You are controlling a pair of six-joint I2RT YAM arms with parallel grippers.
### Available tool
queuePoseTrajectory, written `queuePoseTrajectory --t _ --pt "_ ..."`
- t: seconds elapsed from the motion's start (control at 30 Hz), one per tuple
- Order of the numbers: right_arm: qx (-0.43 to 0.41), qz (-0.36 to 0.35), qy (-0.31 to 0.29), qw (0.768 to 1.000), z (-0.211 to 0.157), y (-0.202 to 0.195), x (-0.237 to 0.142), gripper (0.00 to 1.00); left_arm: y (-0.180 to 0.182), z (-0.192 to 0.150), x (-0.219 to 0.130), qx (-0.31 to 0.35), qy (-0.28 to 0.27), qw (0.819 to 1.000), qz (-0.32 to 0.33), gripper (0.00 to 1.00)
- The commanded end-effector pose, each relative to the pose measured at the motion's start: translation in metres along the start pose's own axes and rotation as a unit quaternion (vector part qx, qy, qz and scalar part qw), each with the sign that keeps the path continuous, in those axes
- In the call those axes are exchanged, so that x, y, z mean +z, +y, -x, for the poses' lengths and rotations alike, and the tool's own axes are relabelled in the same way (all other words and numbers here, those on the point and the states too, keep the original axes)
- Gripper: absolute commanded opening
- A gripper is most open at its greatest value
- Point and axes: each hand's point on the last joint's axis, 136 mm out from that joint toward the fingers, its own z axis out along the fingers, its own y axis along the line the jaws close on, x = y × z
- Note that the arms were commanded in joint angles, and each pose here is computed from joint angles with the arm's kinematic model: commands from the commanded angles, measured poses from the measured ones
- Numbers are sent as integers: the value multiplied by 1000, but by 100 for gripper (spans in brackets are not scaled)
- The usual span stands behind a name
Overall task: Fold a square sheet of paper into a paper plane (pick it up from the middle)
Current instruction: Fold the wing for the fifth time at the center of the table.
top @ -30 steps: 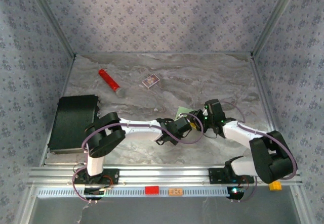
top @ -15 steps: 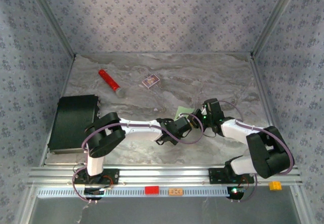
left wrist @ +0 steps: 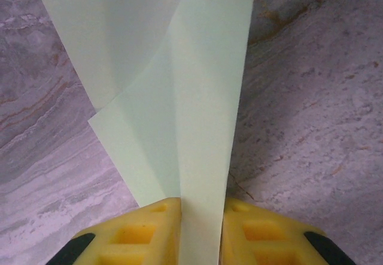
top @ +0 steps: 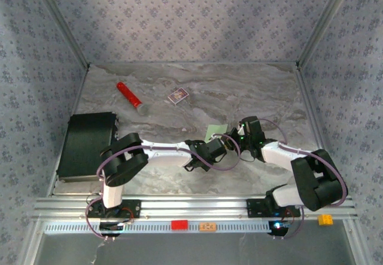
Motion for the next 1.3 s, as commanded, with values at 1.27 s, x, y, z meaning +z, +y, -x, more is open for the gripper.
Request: queuePoseTrajectory --t 1.27 --pt "19 19 7 1000 -3 3 -2 0 3 12 -3 25 -37 998 38 20"
